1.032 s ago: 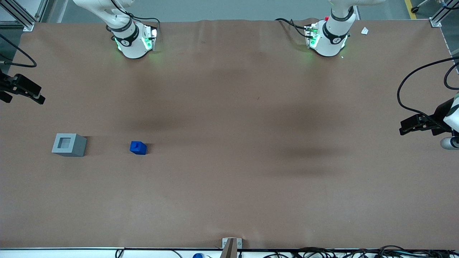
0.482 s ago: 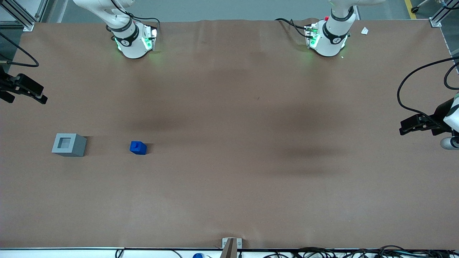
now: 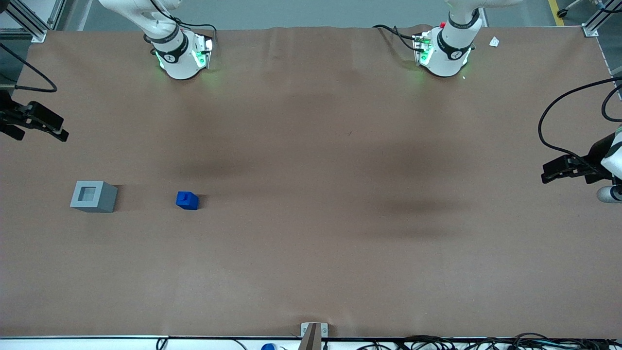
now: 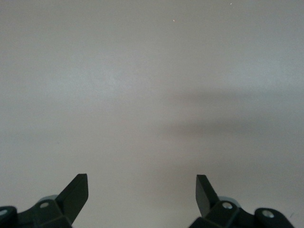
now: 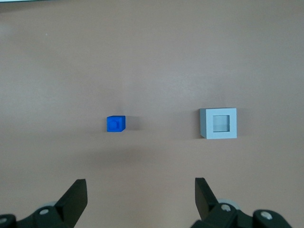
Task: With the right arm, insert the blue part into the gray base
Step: 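Move the open right gripper down over the blue cube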
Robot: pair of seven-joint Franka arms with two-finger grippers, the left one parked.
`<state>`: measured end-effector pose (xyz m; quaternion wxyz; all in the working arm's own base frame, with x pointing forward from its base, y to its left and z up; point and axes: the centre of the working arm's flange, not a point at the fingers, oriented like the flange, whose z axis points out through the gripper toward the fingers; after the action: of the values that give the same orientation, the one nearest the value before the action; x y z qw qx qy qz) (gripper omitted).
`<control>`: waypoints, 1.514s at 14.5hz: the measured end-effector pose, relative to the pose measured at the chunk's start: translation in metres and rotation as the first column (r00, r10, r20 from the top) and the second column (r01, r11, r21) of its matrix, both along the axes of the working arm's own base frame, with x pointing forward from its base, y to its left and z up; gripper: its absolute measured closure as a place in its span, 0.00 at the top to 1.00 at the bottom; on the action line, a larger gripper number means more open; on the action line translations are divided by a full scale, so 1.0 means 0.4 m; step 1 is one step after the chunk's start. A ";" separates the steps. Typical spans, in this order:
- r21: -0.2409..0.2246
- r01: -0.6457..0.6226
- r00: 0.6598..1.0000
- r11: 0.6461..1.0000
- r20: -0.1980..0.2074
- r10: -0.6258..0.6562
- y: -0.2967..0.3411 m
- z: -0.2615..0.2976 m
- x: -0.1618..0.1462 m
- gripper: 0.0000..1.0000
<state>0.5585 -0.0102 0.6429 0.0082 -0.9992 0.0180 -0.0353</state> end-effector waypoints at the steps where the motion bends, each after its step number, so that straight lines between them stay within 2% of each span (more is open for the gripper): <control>1: 0.000 -0.013 1.000 1.000 -0.002 0.013 0.018 -0.010 0.006 1.00; 6: 0.002 -0.018 1.000 1.000 -0.009 0.018 0.099 -0.138 0.061 1.00; 10: 0.002 -0.016 0.999 1.000 -0.034 0.016 0.143 -0.237 0.064 1.00; 14: 0.002 -0.019 0.999 1.000 -0.039 0.019 0.208 -0.356 0.065 1.00; 19: -0.006 0.027 0.997 1.000 -0.078 -0.027 0.278 -0.517 0.086 1.00; 20: -0.007 0.030 0.996 1.000 -0.079 -0.030 0.289 -0.545 0.090 1.00; 22: -0.003 0.033 0.998 0.999 -0.056 -0.033 0.293 -0.607 0.097 1.00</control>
<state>0.5972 0.1072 0.4002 0.0060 -0.9993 0.0348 -0.0074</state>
